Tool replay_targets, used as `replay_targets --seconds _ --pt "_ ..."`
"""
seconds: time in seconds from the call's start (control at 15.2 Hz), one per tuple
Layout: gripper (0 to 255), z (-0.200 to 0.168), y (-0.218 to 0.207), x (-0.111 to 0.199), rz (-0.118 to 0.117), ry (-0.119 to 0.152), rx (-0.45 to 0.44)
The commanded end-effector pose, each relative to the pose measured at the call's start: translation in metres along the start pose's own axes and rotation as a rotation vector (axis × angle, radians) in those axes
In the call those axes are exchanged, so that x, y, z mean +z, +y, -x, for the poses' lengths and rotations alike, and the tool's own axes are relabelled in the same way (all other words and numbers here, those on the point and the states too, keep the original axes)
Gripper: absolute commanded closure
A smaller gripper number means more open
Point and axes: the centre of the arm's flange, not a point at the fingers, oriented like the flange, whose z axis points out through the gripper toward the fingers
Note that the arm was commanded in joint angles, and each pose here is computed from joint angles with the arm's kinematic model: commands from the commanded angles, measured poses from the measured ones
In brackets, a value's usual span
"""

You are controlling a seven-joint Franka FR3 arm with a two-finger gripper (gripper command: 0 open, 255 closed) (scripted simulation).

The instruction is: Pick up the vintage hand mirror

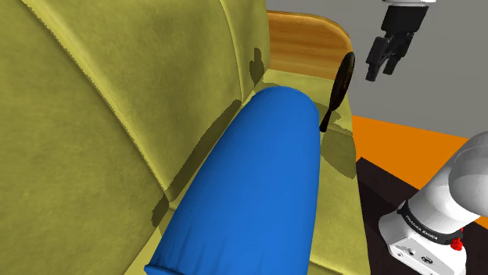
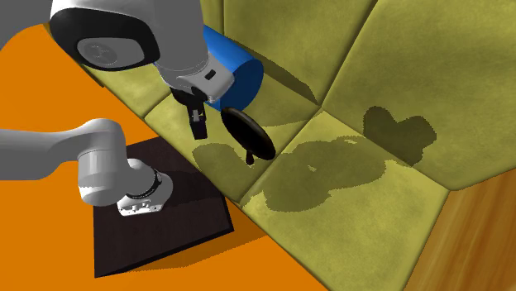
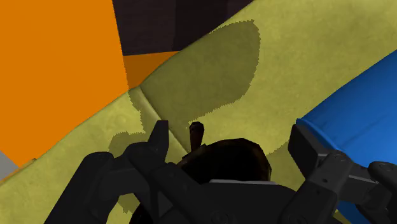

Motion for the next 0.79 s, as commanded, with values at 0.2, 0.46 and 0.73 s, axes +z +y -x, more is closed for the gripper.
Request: replay_targets --seconds 0.2,0.46,0.73 --pt "0 -0.032 0.000 -0.014 -0.032 0.024 0.314" --pt "0 -0.072 0.016 -0.033 -0.075 0.055 0.732" --pt "0 -0.088 0.029 -0.031 -0.096 0.071 0.932"
